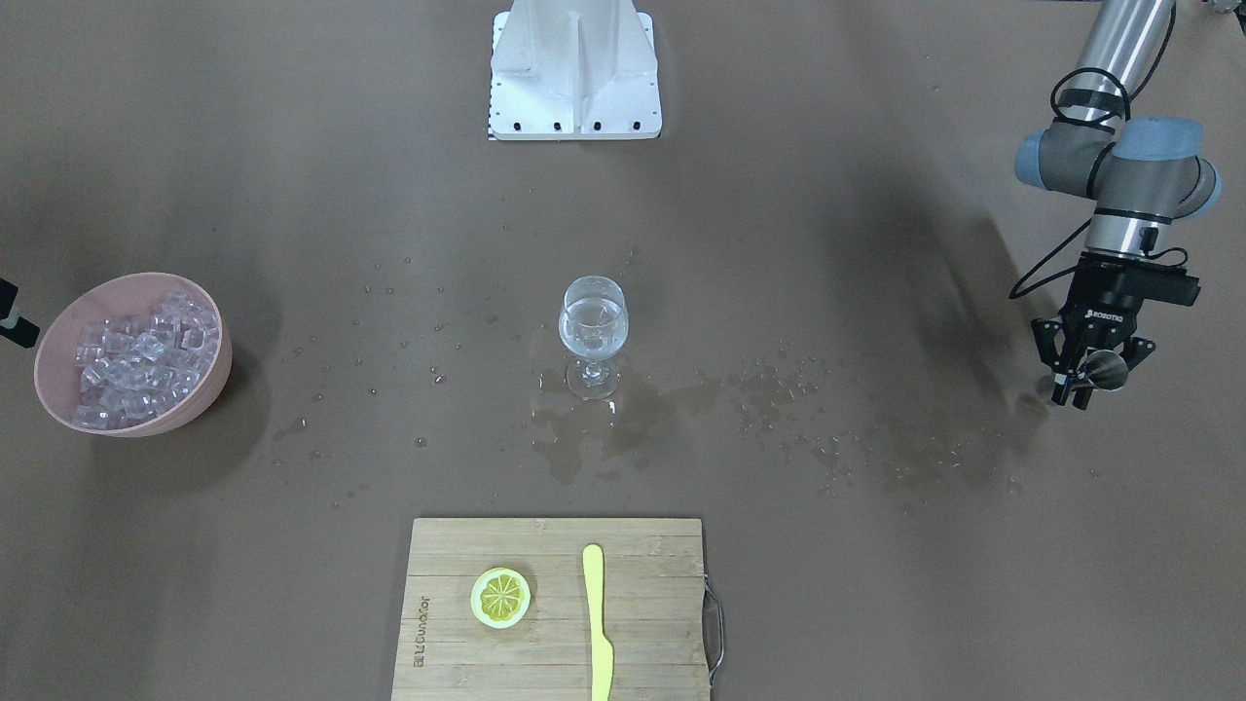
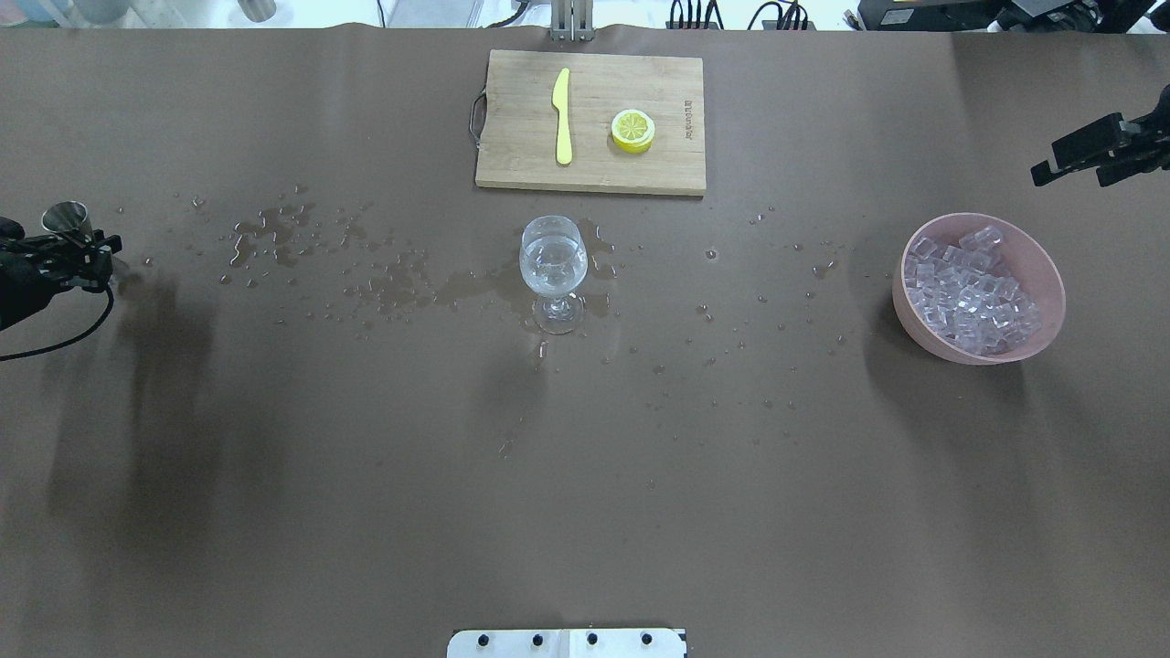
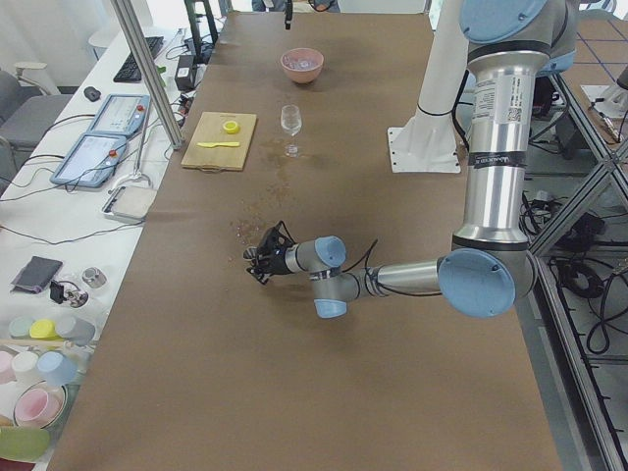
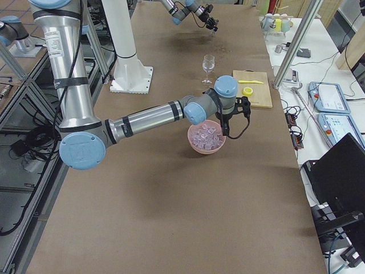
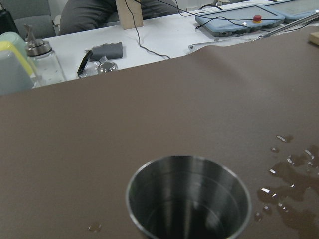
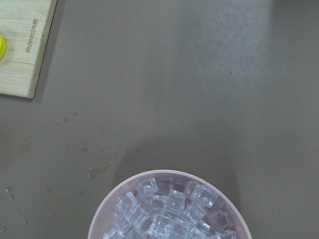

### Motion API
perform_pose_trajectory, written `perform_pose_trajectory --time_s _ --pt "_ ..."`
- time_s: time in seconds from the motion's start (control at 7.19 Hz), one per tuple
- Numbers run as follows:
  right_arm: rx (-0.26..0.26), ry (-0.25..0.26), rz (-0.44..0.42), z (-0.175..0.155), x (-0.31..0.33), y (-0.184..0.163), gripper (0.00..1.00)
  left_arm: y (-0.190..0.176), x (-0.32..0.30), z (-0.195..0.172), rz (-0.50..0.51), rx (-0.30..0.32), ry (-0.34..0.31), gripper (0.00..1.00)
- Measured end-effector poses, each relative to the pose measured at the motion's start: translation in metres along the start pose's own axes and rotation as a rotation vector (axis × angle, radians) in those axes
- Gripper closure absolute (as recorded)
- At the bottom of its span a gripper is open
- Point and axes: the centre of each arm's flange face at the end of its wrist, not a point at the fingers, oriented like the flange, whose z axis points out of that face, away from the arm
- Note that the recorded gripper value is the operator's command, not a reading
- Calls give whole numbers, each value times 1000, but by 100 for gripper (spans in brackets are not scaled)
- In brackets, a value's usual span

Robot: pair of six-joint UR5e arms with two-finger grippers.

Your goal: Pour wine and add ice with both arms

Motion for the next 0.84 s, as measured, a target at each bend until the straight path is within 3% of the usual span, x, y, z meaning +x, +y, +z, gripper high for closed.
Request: perform_pose_trajectory --time_s 0.14,0.28,0.42,0.56,0.84 --pt "-1 0 0 1 -1 0 0 5 -9 -2 -8 5 0 100" --pt "-3 0 0 1 -2 1 0 7 -11 -3 -22 13 5 80" --pt "-6 0 0 3 -1 1 0 7 -12 -5 -38 20 12 26" --pt "-9 1 1 5 -1 2 0 8 -13 -6 -43 23 13 2" --pt "-14 3 4 8 0 2 0 9 -14 -7 -32 25 15 2"
